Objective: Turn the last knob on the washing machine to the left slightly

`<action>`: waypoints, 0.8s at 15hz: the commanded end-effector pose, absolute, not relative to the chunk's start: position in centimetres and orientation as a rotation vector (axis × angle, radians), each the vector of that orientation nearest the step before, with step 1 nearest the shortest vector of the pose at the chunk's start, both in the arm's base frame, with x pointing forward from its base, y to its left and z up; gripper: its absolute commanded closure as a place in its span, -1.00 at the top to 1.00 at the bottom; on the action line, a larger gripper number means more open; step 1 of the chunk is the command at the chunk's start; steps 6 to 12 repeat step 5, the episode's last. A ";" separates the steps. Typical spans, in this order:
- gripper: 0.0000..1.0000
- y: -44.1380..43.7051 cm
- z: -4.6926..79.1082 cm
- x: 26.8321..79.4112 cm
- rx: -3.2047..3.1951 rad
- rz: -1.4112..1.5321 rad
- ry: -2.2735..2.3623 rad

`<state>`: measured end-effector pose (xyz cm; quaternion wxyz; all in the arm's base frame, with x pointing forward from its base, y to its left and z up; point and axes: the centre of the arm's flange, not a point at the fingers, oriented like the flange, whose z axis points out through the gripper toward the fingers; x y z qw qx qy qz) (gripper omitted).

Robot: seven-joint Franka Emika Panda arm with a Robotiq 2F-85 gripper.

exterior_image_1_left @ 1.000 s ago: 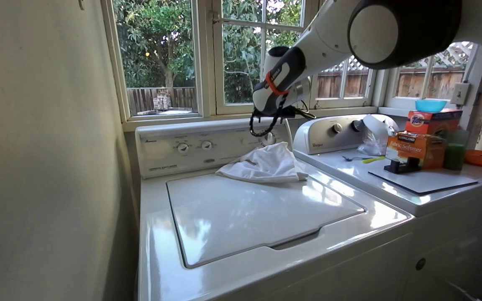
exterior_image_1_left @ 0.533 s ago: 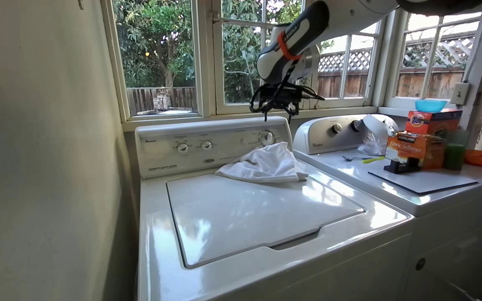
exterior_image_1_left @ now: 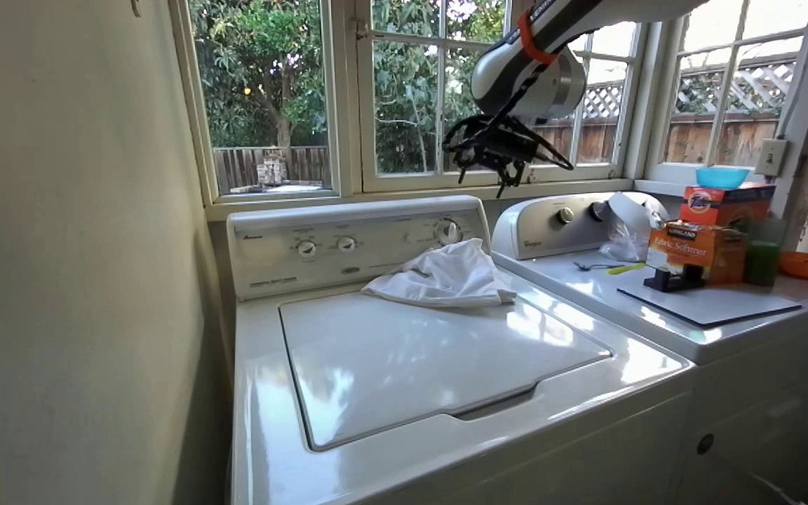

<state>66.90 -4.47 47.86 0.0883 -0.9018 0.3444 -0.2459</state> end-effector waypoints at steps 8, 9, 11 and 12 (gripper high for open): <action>1.00 -4.5 47.9 65.6 -2.668 -0.742 1.015; 1.00 -4.5 47.9 65.6 -2.668 -0.742 1.015; 1.00 -4.5 47.9 65.6 -2.668 -0.742 1.015; 1.00 -4.5 47.9 65.6 -2.668 -0.742 1.015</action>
